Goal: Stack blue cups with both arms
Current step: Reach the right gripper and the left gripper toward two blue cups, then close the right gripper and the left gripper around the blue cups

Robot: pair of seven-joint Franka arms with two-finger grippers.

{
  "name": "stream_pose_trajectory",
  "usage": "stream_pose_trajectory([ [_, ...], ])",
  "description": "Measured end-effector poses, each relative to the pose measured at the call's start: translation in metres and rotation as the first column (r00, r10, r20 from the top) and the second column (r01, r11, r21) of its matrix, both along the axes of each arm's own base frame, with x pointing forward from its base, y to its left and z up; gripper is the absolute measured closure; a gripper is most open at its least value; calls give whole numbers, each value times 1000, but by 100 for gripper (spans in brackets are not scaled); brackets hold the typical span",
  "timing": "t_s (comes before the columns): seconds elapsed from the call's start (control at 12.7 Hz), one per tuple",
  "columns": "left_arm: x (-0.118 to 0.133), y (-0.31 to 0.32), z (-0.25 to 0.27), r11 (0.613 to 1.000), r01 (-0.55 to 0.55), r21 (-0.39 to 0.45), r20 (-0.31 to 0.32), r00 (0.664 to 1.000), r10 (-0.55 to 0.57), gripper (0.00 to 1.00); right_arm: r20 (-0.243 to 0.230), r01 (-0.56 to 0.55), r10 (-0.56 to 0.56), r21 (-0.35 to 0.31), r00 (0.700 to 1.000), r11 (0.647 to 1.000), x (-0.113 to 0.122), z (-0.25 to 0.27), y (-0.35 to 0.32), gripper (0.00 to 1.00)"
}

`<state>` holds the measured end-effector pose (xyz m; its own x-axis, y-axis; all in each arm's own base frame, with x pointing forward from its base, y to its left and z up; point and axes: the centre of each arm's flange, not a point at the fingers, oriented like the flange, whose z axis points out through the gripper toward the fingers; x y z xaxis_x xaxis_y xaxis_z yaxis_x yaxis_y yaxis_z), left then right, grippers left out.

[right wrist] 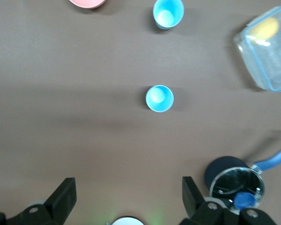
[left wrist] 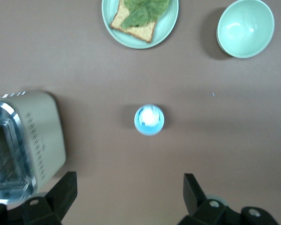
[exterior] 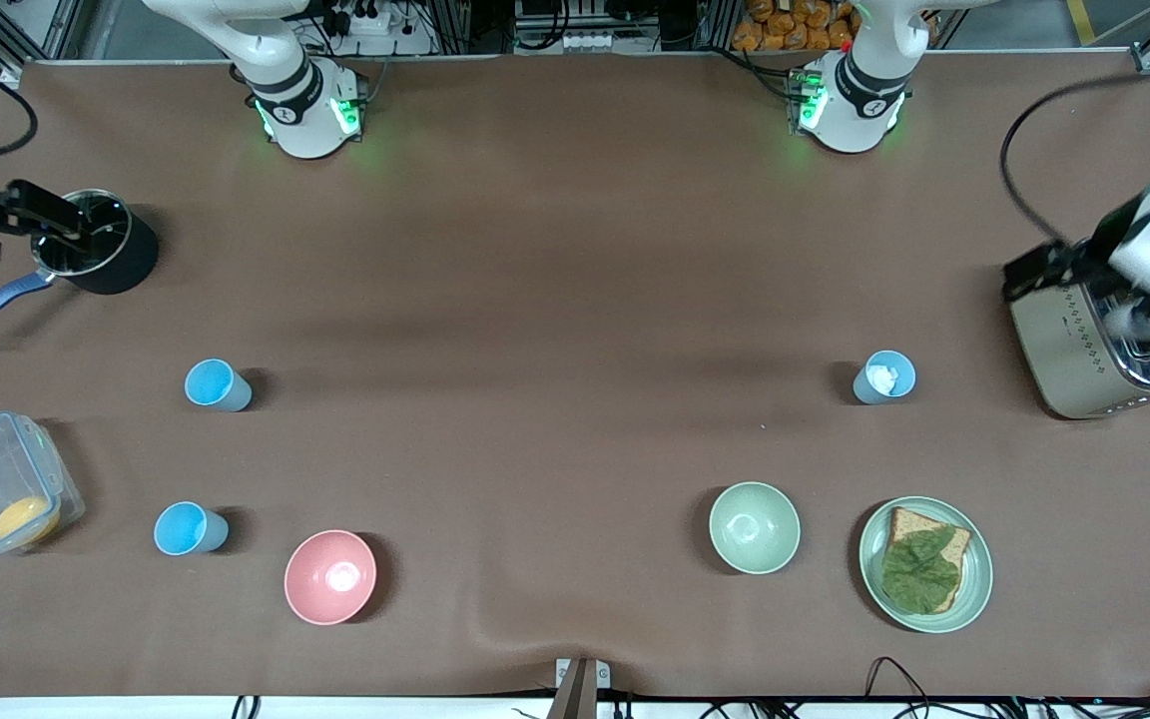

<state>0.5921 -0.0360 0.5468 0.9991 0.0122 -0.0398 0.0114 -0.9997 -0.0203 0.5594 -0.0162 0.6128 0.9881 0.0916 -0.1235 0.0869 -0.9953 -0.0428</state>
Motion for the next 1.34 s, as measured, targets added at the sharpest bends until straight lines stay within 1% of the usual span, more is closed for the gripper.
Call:
stream_pose_trajectory([
  [0.08,6,0,-32,1000,1,-3,16,1000,0,0,-29,0,0,5,1000,1000,14,-25,1,0],
  [0.16,8,4,-62,1000,1,-5,31,1000,-1,0,-72,3,-3,4,997,1000,27,-55,0,0],
  [0.31,5,16,-111,1000,20,-8,59,998,-19,0,-170,20,-19,2,985,1000,50,-122,-9,0],
  [0.47,-3,20,-150,1000,29,-9,76,997,-28,0,-237,52,-51,-3,970,999,60,-168,-29,0],
  [0.55,-7,20,-169,999,30,-11,79,996,-29,0,-256,64,-64,-5,965,998,62,-182,-37,0],
  [0.63,-12,20,-186,1000,29,-12,77,997,-28,0,-260,76,-75,-8,963,997,65,-193,-45,0],
  [0.87,-19,27,-228,1000,20,-16,55,998,-19,0,-213,115,-114,-8,970,993,72,-225,-82,0],
  [1.02,-21,26,-253,1000,20,-20,66,998,-19,0,-208,121,-119,-5,971,993,63,-262,-95,0],
  [1.18,-31,26,-280,999,22,-24,80,997,-20,0,-176,117,-117,-8,977,993,56,-301,-92,0],
  [1.26,-36,25,-292,999,22,-25,76,997,-20,0,-159,110,-110,-10,981,994,53,-319,-87,0],
  [1.34,-39,25,-300,999,23,-26,69,997,-21,0,-156,101,-101,-10,983,995,52,-333,-80,0],
])
